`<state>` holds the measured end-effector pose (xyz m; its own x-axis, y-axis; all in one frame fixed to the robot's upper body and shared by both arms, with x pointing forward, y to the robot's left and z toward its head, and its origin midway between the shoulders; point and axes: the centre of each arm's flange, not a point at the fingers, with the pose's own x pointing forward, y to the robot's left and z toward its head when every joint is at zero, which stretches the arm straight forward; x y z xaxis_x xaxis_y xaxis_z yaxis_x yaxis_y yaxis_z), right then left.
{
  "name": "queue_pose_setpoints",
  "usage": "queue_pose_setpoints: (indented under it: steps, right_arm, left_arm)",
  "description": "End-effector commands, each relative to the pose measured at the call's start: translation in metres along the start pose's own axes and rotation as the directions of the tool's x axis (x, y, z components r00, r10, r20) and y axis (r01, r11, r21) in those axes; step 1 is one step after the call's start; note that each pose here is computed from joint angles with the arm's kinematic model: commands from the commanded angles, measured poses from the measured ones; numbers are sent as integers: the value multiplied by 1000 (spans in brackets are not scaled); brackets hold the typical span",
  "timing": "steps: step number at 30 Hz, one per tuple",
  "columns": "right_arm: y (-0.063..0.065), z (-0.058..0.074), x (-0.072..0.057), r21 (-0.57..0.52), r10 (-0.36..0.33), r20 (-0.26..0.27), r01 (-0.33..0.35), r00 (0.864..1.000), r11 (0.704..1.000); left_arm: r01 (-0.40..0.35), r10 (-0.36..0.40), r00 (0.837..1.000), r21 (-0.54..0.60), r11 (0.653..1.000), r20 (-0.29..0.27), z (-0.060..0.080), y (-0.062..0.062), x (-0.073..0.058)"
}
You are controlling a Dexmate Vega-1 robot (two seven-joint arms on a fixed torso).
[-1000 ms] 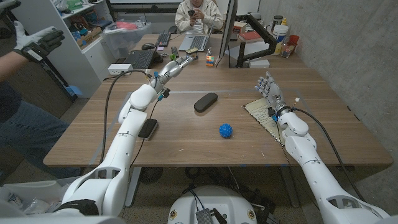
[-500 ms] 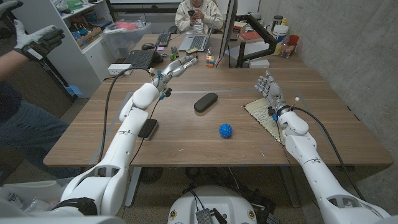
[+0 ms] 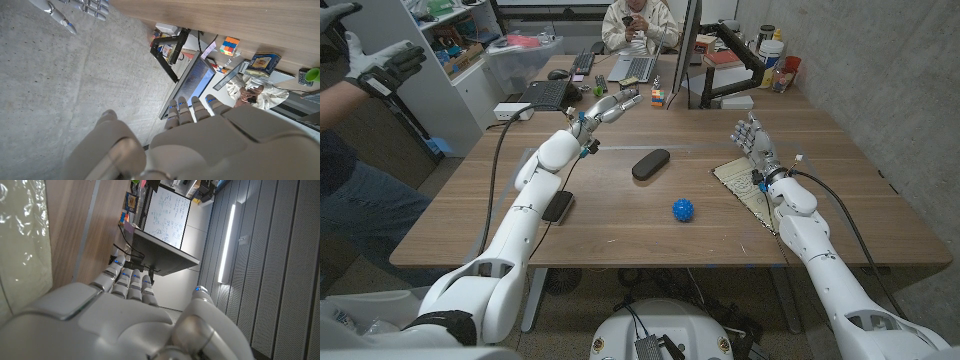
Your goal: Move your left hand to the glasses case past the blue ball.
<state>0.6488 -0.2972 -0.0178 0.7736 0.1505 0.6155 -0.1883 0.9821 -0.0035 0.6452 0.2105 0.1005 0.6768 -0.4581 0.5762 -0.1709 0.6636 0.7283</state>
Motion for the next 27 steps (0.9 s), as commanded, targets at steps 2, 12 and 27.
queue_pose_setpoints:
  steps: [2,12,27]
  right_arm:
    - [-2,-2,4,8,-5,6,5,1000,1000]
    - [-1,-3,8,11,-7,9,7,1000,1000]
    - [0,-4,9,8,-6,11,6,1000,1000]
  left_arm:
    - [20,-21,1000,73,997,10,4,-5,9]
    - [23,-27,999,152,988,29,10,-6,10]
    - [54,-62,998,222,973,26,13,-9,17]
